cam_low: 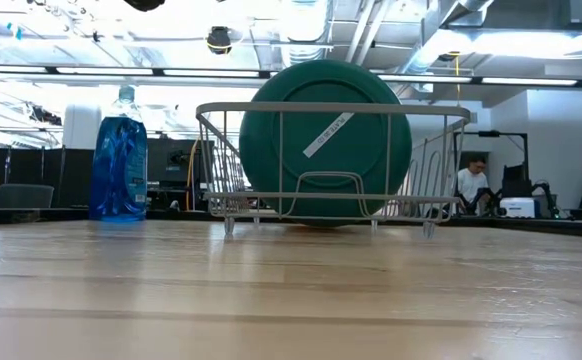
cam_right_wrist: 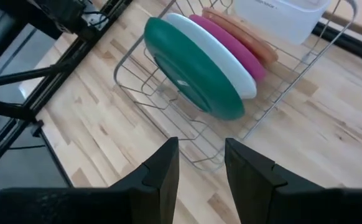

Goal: Sort dishes
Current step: Put the green plate in the dish rack

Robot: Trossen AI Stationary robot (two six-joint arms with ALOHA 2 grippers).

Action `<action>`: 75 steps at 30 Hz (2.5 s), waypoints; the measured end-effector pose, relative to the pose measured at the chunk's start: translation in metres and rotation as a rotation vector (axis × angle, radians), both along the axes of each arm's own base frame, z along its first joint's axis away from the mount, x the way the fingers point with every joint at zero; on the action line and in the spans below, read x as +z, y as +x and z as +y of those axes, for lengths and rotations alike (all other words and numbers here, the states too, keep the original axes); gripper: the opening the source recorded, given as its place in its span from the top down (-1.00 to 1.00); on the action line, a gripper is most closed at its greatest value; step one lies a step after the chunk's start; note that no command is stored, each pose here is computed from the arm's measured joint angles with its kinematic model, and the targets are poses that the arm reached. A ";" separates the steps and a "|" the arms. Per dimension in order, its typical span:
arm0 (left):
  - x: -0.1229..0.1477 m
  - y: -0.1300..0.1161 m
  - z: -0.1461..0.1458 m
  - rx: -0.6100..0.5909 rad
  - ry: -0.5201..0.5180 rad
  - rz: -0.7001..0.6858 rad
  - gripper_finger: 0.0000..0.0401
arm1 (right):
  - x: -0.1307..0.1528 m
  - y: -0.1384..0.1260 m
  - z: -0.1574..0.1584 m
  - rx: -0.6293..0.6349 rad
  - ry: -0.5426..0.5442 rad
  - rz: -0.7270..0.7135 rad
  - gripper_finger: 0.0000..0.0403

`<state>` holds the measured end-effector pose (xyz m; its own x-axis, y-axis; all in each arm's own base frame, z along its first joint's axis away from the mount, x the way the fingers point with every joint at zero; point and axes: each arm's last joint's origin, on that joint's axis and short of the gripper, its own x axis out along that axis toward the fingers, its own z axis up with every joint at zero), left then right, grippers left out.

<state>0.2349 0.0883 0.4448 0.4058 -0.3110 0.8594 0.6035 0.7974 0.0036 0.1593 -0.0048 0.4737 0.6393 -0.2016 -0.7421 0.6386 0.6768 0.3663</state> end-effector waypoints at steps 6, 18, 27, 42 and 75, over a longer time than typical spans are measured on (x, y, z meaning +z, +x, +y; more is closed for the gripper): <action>0.000 0.000 0.000 -0.012 -0.006 0.004 1.00 | 0.002 0.001 -0.002 -0.023 0.007 -0.030 0.35; 0.001 0.000 -0.006 -0.070 -0.016 0.012 1.00 | 0.022 0.012 -0.001 -0.058 0.082 -0.307 0.35; 0.002 0.002 -0.015 -0.114 -0.020 0.013 1.00 | 0.020 0.017 0.007 0.001 0.058 -0.283 0.35; 0.002 0.011 -0.017 0.030 -0.078 0.076 1.00 | 0.017 0.014 0.005 0.129 -0.107 -0.202 0.35; 0.053 0.124 -0.119 1.392 0.601 1.381 1.00 | 0.026 -0.042 -0.031 0.046 -0.359 -0.140 0.35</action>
<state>0.3588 -0.0303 0.4974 0.7243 0.6497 -0.2310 -0.4499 0.6991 0.5557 0.1176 -0.0361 0.5001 0.7436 -0.4015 -0.5347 0.5653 0.8045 0.1822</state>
